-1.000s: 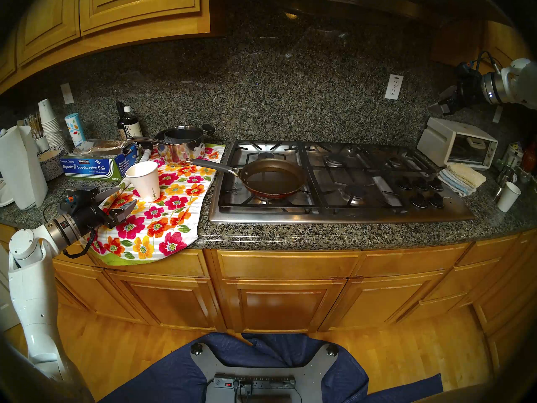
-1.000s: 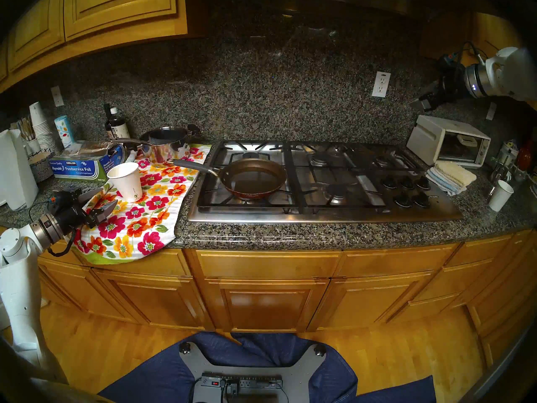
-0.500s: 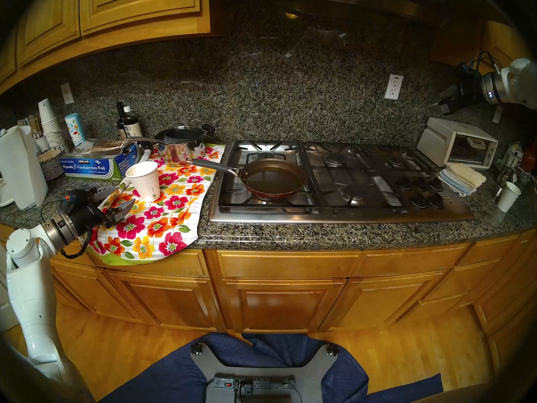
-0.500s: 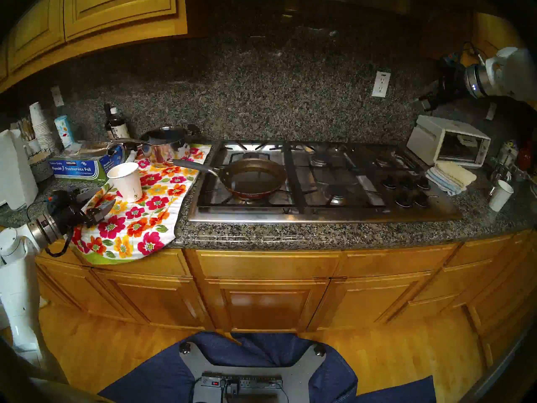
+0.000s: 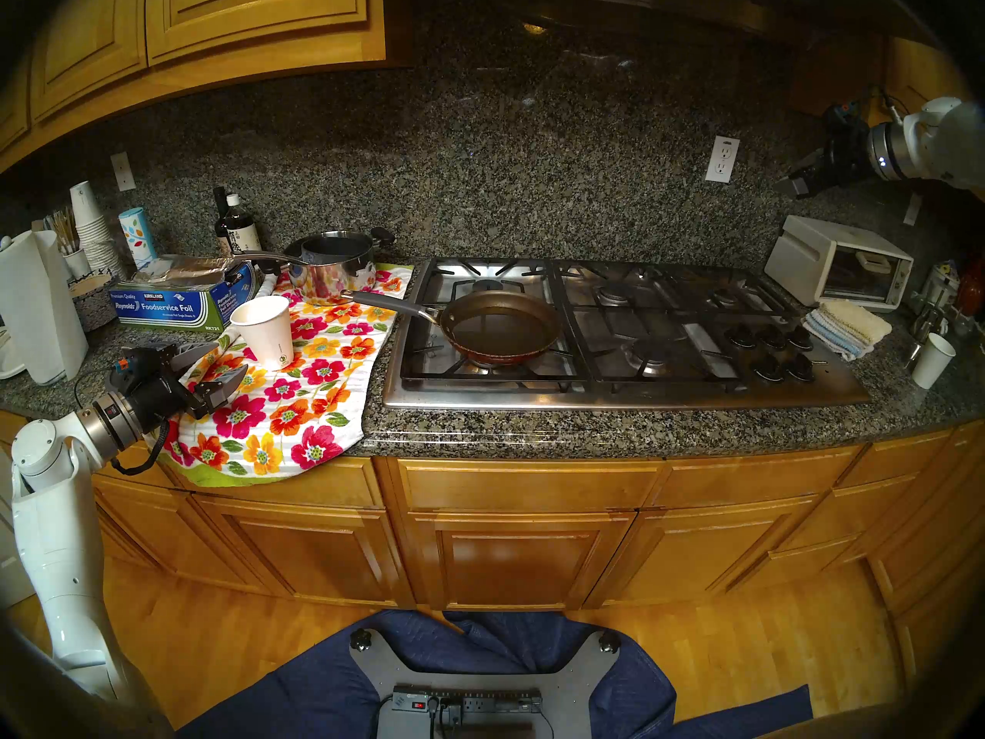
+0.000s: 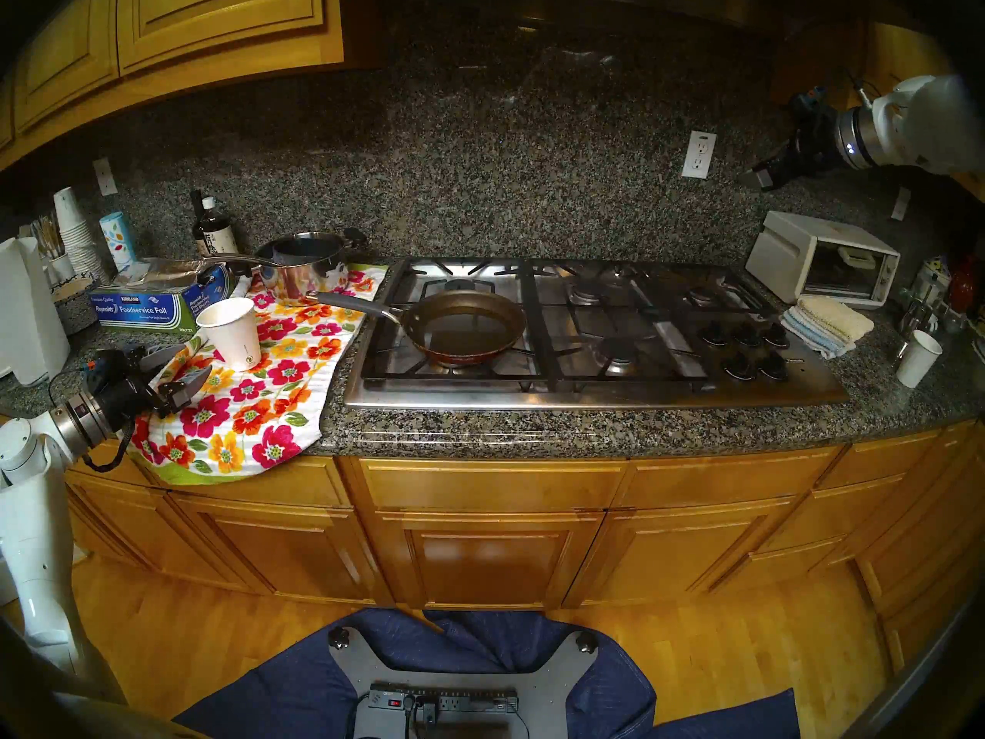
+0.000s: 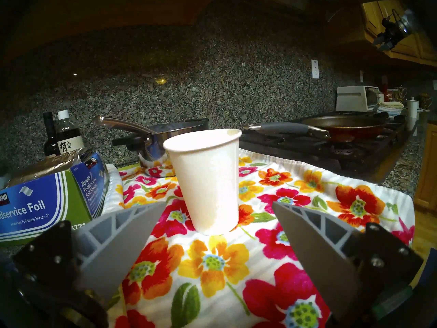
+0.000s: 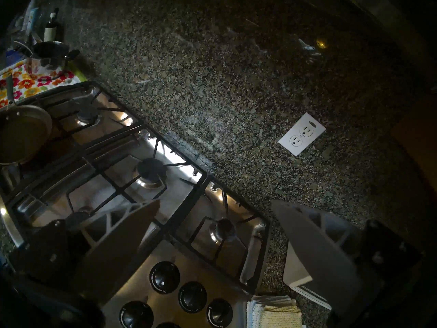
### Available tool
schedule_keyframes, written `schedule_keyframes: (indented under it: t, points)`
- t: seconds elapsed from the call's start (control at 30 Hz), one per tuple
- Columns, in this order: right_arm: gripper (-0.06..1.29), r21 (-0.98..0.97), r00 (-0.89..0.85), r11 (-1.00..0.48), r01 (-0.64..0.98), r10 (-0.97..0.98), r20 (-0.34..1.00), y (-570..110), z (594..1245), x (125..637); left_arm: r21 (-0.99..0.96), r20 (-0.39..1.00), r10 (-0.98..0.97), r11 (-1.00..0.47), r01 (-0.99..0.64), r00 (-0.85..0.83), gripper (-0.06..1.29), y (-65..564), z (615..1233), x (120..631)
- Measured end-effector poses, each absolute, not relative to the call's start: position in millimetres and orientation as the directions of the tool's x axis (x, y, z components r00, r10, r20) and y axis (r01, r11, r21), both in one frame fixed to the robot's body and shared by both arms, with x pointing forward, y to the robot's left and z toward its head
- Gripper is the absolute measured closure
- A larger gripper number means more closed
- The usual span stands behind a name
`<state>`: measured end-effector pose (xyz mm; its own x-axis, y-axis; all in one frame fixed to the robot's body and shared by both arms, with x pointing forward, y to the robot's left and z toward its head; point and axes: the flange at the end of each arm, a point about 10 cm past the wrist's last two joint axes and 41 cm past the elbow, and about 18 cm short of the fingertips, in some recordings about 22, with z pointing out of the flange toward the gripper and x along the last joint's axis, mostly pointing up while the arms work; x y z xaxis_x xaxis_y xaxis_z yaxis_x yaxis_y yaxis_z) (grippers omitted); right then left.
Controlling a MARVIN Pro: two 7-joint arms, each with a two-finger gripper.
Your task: Pick up the water cup, pour water into the pot, turn on the stove
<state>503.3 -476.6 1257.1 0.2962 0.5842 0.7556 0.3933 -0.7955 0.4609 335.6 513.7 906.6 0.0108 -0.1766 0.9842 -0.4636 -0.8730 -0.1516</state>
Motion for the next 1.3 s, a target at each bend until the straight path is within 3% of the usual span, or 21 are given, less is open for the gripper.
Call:
schedule_keyframes:
  t: [0.33, 0.7, 1.3]
  points:
    - [-0.01, 0.475, 0.357, -0.828, 0.298, 0.558, 0.749, -431, 1263, 544, -0.154, 0.984, -0.178, -0.873, -0.463, 0.009, 0.02, 514, 906, 336]
    - [-0.01, 0.476, 0.443, -0.859, 0.188, 0.507, 0.739, -424, 1261, 568, -0.155, 0.984, -0.177, -0.874, -0.460, 0.007, 0.02, 514, 906, 336]
    - [-0.01, 0.457, 0.515, -0.878, 0.145, 0.461, 0.722, -446, 1249, 565, -0.155, 0.984, -0.177, -0.875, -0.459, 0.005, 0.02, 514, 906, 335]
